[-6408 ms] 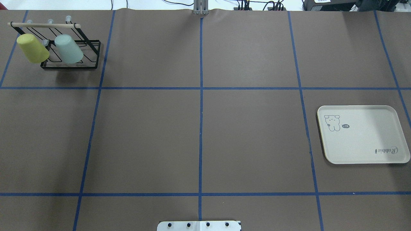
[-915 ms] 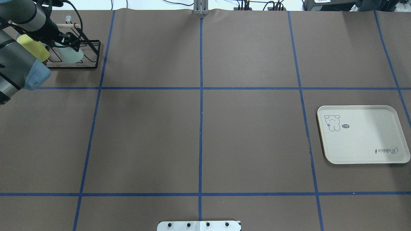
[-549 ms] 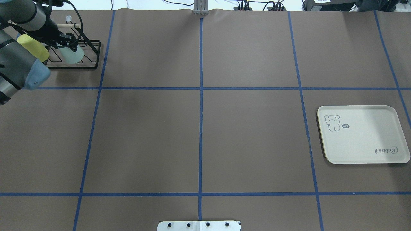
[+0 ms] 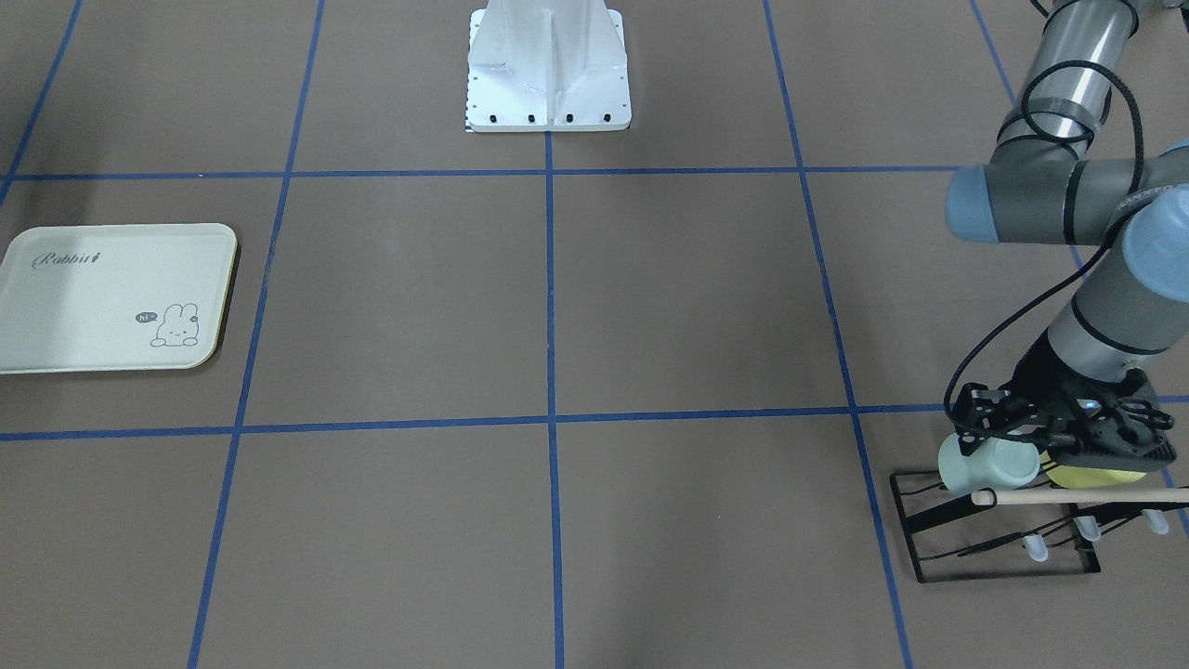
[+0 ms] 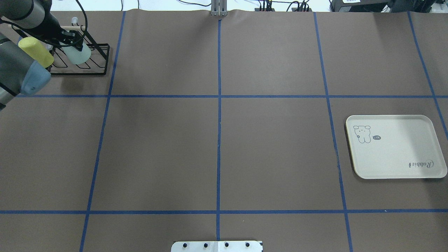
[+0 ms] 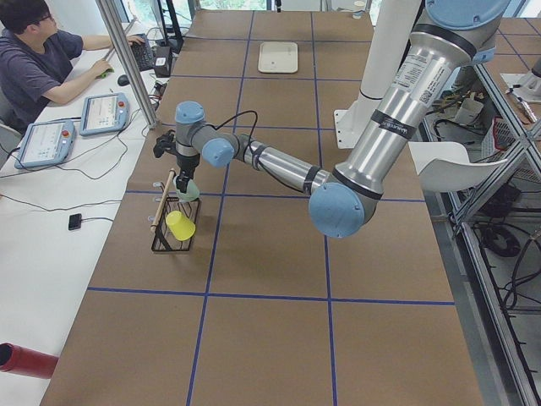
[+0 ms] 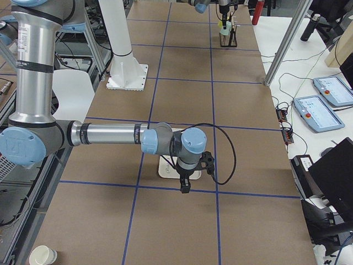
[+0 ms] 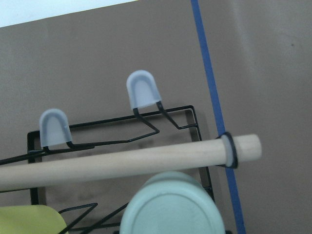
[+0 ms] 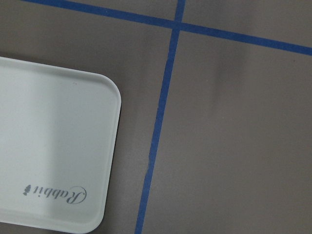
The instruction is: Left arm grabs green cup and hands to right arm on tray
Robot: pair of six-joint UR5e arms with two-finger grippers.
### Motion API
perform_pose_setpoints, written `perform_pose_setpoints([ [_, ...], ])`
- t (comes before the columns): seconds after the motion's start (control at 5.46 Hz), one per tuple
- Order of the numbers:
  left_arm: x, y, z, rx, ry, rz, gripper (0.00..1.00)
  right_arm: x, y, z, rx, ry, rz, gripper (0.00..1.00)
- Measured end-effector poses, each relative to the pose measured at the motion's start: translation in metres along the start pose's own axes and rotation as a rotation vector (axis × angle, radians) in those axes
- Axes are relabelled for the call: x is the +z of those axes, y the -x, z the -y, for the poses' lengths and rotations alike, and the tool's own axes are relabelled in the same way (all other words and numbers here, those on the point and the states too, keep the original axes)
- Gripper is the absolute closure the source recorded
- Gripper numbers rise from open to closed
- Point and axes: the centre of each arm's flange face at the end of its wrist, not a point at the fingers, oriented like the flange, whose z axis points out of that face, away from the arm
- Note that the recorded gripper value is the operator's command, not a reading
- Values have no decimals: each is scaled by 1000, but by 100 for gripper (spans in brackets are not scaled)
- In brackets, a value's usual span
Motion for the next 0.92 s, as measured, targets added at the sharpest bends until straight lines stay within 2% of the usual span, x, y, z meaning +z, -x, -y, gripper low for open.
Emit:
perform_pose_setpoints([
  [0.37, -36, 6, -12, -4, -32, -11, 100, 0, 0, 0, 0, 0, 0, 0],
  [0.92, -117, -18, -37, -17, -56, -16, 100, -4, 3, 3, -11, -9, -2, 0],
])
